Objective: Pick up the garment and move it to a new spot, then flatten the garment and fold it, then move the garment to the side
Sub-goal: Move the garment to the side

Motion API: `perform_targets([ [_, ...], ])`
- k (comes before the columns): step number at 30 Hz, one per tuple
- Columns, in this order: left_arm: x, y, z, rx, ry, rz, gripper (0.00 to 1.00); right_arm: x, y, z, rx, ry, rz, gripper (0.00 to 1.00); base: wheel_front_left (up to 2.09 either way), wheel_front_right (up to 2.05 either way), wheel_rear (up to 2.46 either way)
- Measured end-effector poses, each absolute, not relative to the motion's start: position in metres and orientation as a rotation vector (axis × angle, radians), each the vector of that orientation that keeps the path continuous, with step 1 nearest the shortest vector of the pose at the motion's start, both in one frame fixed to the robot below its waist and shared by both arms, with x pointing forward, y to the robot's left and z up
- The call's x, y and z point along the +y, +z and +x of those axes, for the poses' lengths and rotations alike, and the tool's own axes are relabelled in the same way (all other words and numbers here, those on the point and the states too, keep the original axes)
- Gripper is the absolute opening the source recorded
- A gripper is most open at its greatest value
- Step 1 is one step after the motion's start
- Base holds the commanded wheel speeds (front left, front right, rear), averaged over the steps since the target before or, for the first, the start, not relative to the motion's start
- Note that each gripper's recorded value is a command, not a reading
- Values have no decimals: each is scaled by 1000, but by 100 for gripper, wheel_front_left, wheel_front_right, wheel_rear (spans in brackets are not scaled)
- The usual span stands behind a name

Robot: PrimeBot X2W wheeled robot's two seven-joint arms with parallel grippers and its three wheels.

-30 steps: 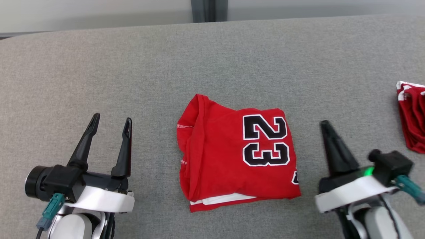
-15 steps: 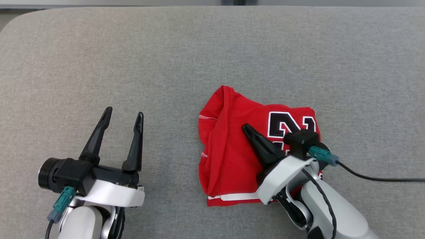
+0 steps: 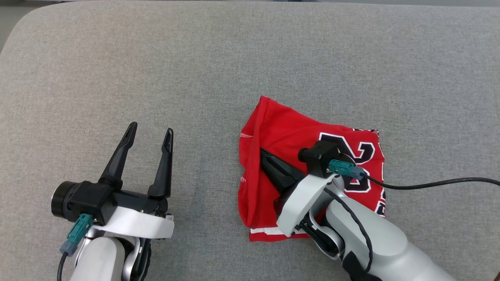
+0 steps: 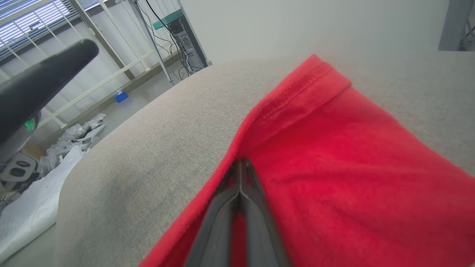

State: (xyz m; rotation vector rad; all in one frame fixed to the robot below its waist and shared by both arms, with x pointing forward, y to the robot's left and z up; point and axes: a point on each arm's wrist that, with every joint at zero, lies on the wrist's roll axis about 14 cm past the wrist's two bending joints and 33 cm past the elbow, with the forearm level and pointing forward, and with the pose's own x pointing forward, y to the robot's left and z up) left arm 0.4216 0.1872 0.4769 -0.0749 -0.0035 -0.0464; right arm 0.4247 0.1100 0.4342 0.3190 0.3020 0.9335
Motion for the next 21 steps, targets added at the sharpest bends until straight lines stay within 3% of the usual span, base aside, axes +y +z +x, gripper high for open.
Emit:
perform_targets([
  [13,185,474,422,1,-52,-84,100,137,438,393,337,1078,305,0,0,0,0],
  [21,184,476,423,-5,-61,-87,100,120,467,422,227,974,389,0,0,0,0],
])
